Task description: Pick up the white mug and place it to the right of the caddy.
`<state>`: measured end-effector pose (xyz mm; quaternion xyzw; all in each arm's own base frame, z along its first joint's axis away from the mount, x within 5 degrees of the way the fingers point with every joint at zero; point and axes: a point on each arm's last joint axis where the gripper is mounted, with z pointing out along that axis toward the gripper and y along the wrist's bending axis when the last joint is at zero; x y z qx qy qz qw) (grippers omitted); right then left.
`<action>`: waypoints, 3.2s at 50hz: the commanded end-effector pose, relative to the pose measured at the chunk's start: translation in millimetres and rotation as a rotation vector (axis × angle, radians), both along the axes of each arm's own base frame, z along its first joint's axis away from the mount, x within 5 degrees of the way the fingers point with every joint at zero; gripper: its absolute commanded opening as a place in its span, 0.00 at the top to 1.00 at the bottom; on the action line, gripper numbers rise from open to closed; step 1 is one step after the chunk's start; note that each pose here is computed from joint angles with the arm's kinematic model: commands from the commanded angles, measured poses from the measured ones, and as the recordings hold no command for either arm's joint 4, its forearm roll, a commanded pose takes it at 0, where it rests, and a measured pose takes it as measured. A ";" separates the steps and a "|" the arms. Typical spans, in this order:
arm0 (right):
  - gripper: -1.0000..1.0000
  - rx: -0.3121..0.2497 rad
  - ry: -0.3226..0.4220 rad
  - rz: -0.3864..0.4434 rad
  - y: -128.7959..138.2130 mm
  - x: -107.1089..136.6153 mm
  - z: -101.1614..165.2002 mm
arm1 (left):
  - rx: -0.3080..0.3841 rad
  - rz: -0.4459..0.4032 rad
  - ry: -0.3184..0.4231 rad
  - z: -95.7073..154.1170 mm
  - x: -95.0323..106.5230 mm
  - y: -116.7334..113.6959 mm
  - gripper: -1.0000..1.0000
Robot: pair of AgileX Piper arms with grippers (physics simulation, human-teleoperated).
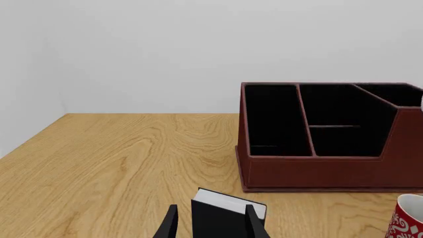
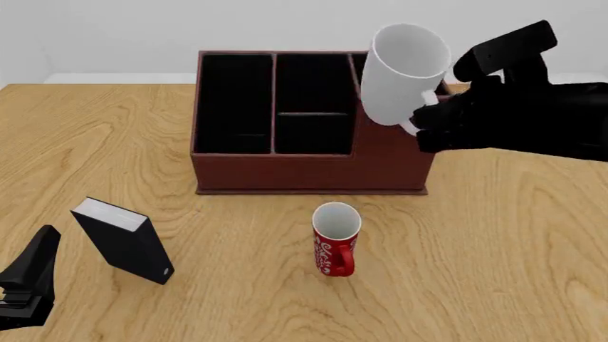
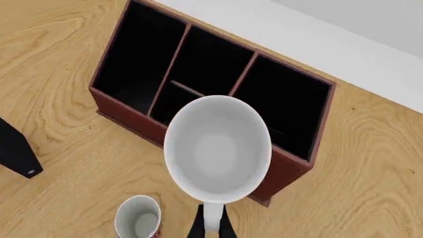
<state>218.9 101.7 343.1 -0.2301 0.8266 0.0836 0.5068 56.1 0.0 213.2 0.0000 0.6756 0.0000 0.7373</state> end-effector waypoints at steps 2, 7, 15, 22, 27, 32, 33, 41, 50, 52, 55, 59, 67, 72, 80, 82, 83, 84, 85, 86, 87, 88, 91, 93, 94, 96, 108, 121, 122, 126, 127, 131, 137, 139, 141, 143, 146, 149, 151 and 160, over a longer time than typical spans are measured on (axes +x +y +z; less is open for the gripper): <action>1.00 0.012 -0.016 -0.110 -31.1 -11.7 3.3 | 0.000 0.000 0.000 0.0 0.0 0.0 0.00; 1.00 0.013 -0.030 -0.142 -41.4 -19.6 6.9 | 0.000 0.000 0.000 0.0 0.0 0.0 0.00; 1.00 0.016 -0.037 -0.229 -61.6 -28.9 5.1 | 0.000 0.000 0.000 0.0 0.0 0.0 0.00; 1.00 0.037 -0.038 -0.304 -75.2 -35.6 4.6 | 0.000 0.000 0.000 0.0 0.0 0.0 0.00; 1.00 0.048 -0.037 -0.333 -79.9 -38.6 3.1 | 0.000 0.000 0.000 0.0 0.0 0.0 0.00; 1.00 0.048 -0.037 -0.362 -85.6 -43.1 2.6 | 0.000 0.000 0.000 0.0 0.0 0.0 0.00; 1.00 0.046 -0.039 -0.373 -87.7 -44.1 2.1 | 0.000 0.000 0.000 0.0 0.0 0.0 0.00; 1.00 0.054 -0.040 -0.449 -100.3 -49.2 -0.1 | 0.000 0.000 0.000 0.0 0.0 0.0 0.00; 1.00 0.057 -0.047 -0.523 -112.7 -49.4 3.6 | 0.000 0.000 0.000 0.0 0.0 0.0 0.00; 1.00 0.057 -0.045 -0.534 -114.6 -47.5 3.3 | 0.000 0.000 0.000 0.0 0.0 0.0 0.00; 1.00 0.059 -0.044 -0.545 -116.6 -43.8 4.2 | 0.000 0.000 0.000 0.0 0.0 0.0 0.00; 1.00 0.061 -0.043 -0.553 -118.3 -39.2 5.9 | 0.000 0.000 0.000 0.0 0.0 0.0 0.00; 1.00 0.054 -0.039 -0.573 -123.9 -25.4 8.1 | 0.000 0.000 0.000 0.0 0.0 0.0 0.00; 1.00 0.051 -0.029 -0.594 -129.9 -12.1 8.6 | 0.000 0.000 0.000 0.0 0.0 0.0 0.00; 1.00 0.050 -0.020 -0.606 -134.7 3.7 13.7 | 0.000 0.000 0.000 0.0 0.0 0.0 0.00; 1.00 0.048 -0.014 -0.605 -135.3 9.2 13.2 | 0.000 0.000 0.000 0.0 0.0 0.0 0.00; 1.00 0.048 -0.007 -0.605 -135.8 13.0 12.6 | 0.000 0.000 0.000 0.0 0.0 0.0 0.00; 1.00 0.046 -0.003 -0.605 -136.4 16.3 12.5 | 0.000 0.000 0.000 0.0 0.0 0.0 0.00; 1.00 0.046 0.000 -0.604 -136.4 18.6 12.2 | 0.000 0.000 0.000 0.0 0.0 0.0 0.00; 1.00 0.045 0.002 -0.604 -136.8 21.2 12.9 | 0.000 0.000 0.000 0.0 0.0 0.0 0.00; 1.00 0.044 0.006 -0.601 -136.5 23.5 12.8 | 0.000 0.000 0.000 0.0 0.0 0.0 0.00; 1.00 0.045 0.009 -0.600 -136.4 26.2 13.2 | 0.000 0.000 0.000 0.0 0.0 0.0 0.00; 1.00 0.044 0.018 -0.599 -136.9 32.8 14.4 | 0.000 0.000 0.000 0.0 0.0 0.0 0.00; 1.00 0.042 0.023 -0.598 -137.4 36.6 14.7 | 0.000 0.000 0.000 0.0 0.0 0.0 0.00; 1.00 0.042 0.028 -0.598 -137.8 41.1 14.6 | 0.000 0.000 0.000 0.0 0.0 0.0 0.00; 1.00 0.039 0.031 -0.601 -139.5 45.4 15.6 | 0.000 0.000 0.000 0.0 0.0 0.0 0.00; 1.00 0.047 0.084 -0.599 -140.3 76.9 8.0 | 0.000 0.000 0.000 0.0 0.0 0.0 0.00; 1.00 0.036 0.181 -0.605 -147.1 126.5 -31.0 | 0.000 0.000 0.000 0.0 0.0 0.0 0.00; 1.00 0.032 0.182 -0.604 -148.1 129.4 -31.5 | 0.000 0.000 0.000 0.0 0.0 0.0 0.00; 1.00 0.031 0.179 -0.604 -149.0 134.1 -27.9 | 0.000 0.000 0.000 0.0 0.0 0.0 0.00; 1.00 0.033 0.179 -0.603 -148.7 136.1 -26.9 | 0.000 0.000 0.000 0.0 0.0 0.0 0.00; 1.00 0.028 0.177 -0.604 -151.0 142.1 -25.3 | 0.000 0.000 0.000 0.0 0.0 0.0 0.00; 1.00 0.023 0.186 -0.607 -154.8 155.4 -31.9 | 0.000 0.000 0.000 0.0 0.0 0.0 0.00; 1.00 0.022 0.195 -0.610 -156.6 160.8 -36.9 | 0.000 0.000 0.000 0.0 0.0 0.0 0.00; 1.00 0.020 0.200 -0.613 -158.9 165.0 -40.6 | 0.000 0.000 0.000 0.0 0.0 0.0 0.00; 1.00 0.016 0.201 -0.613 -160.1 167.0 -42.5 | 0.000 0.000 0.000 0.0 0.0 0.0 0.00; 1.00 0.018 0.199 -0.604 -156.6 172.9 -44.9 | 0.000 0.000 0.000 0.0 0.0 0.0 0.00; 1.00 0.011 0.194 -0.594 -155.0 175.9 -45.8 | 0.000 0.000 0.000 0.0 0.0 0.0 0.00; 1.00 0.002 0.192 -0.588 -155.4 177.9 -47.4 | 0.000 0.000 0.000 0.0 0.0 0.0 0.00; 1.00 -0.016 0.210 -0.574 -154.7 186.1 -63.8 | 0.000 0.000 0.000 0.0 0.0 0.0 0.00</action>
